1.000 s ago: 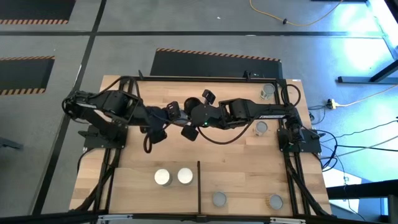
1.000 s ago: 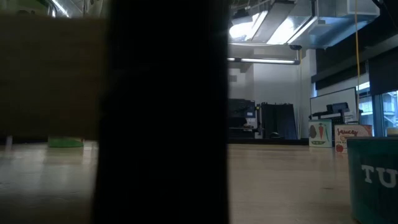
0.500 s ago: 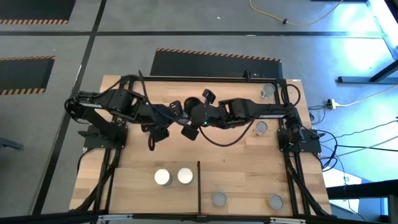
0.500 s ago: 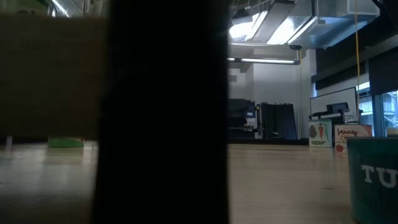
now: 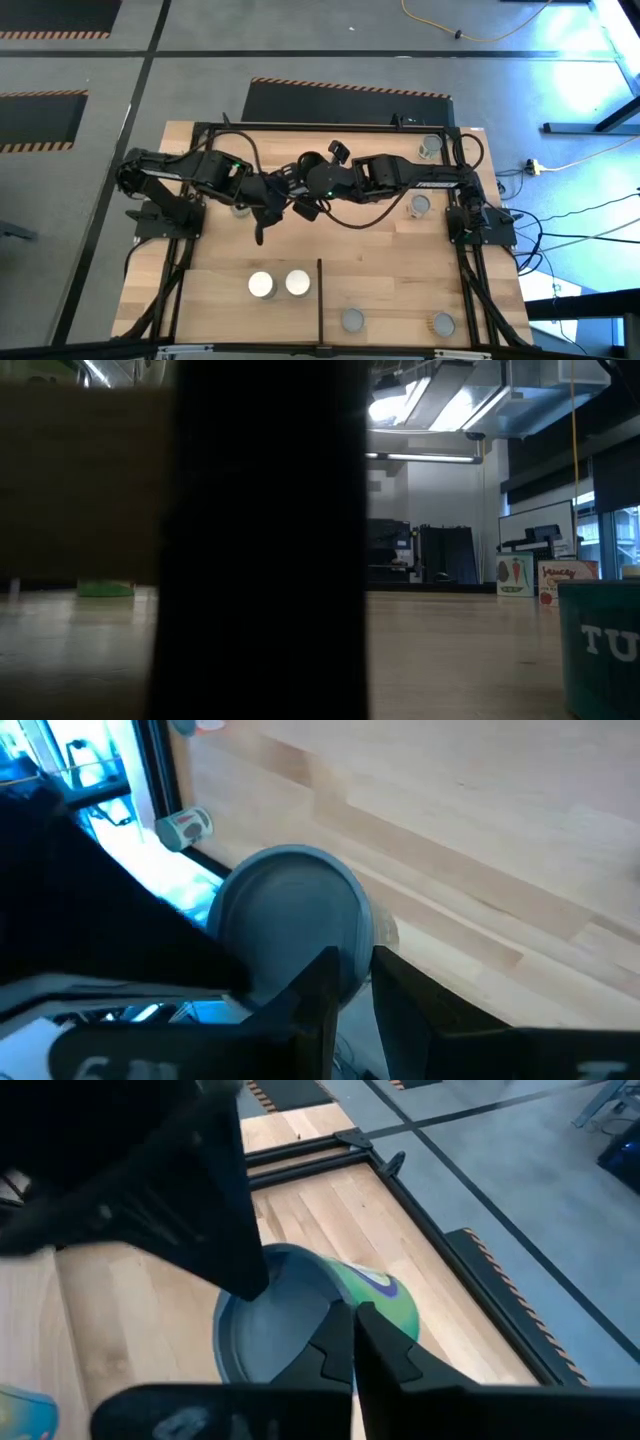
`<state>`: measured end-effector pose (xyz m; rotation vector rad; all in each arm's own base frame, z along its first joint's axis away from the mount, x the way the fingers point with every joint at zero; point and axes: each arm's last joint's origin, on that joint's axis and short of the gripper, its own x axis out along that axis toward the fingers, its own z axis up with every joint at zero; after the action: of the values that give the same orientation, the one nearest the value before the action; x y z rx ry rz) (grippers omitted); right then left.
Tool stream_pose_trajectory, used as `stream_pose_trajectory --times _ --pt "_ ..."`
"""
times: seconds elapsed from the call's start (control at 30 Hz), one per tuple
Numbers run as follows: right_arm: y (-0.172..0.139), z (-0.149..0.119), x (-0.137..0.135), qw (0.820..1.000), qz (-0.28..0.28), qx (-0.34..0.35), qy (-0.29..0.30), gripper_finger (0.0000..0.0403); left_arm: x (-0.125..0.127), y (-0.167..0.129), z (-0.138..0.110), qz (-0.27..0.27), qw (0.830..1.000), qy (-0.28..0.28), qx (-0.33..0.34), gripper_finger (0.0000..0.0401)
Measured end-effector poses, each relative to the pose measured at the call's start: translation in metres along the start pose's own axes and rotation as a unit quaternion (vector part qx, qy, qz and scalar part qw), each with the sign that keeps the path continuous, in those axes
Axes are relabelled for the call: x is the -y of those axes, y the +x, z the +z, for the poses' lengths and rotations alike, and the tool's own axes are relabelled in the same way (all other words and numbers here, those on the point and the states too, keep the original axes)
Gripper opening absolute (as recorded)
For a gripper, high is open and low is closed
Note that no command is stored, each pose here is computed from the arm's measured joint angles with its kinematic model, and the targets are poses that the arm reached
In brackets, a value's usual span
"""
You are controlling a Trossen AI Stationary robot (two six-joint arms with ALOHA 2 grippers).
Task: Pick and place cans onto a shelf
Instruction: Put the canned chicken soup on the shelf
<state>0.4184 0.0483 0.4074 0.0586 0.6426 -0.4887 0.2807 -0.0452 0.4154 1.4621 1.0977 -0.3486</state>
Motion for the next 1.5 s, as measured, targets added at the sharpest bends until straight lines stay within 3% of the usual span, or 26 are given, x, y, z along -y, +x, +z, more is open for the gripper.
stream_pose_trajectory --times 0.3,0.57,0.97,1.33,1.5 --pt "-0.0003 -0.0022 0.0012 1.000 -0.004 -0.011 -0.009 0.0001 -0.0015 0.0052 0.0013 0.000 1.000 -0.002 -0.019 0.0051" --pt "-0.0006 -0.0022 0.0012 1.000 -0.004 -0.011 -0.011 0.0001 -0.0014 0.0047 0.0011 0.001 1.000 -0.002 -0.019 0.0008" --pt "-0.0003 -0.0020 0.0014 1.000 -0.001 -0.012 -0.022 0.0000 -0.0010 0.0039 0.0023 0.003 1.000 0.000 -0.020 0.0002" --pt "0.0042 0.0013 0.0068 1.000 0.023 -0.016 -0.013 0.0042 0.0005 0.0014 0.0057 0.005 1.000 -0.006 -0.016 0.0001" --pt "0.0043 0.0032 0.0063 0.999 0.026 -0.006 -0.046 0.0045 0.0015 0.0013 0.0052 0.001 1.000 -0.015 -0.018 0.0001"
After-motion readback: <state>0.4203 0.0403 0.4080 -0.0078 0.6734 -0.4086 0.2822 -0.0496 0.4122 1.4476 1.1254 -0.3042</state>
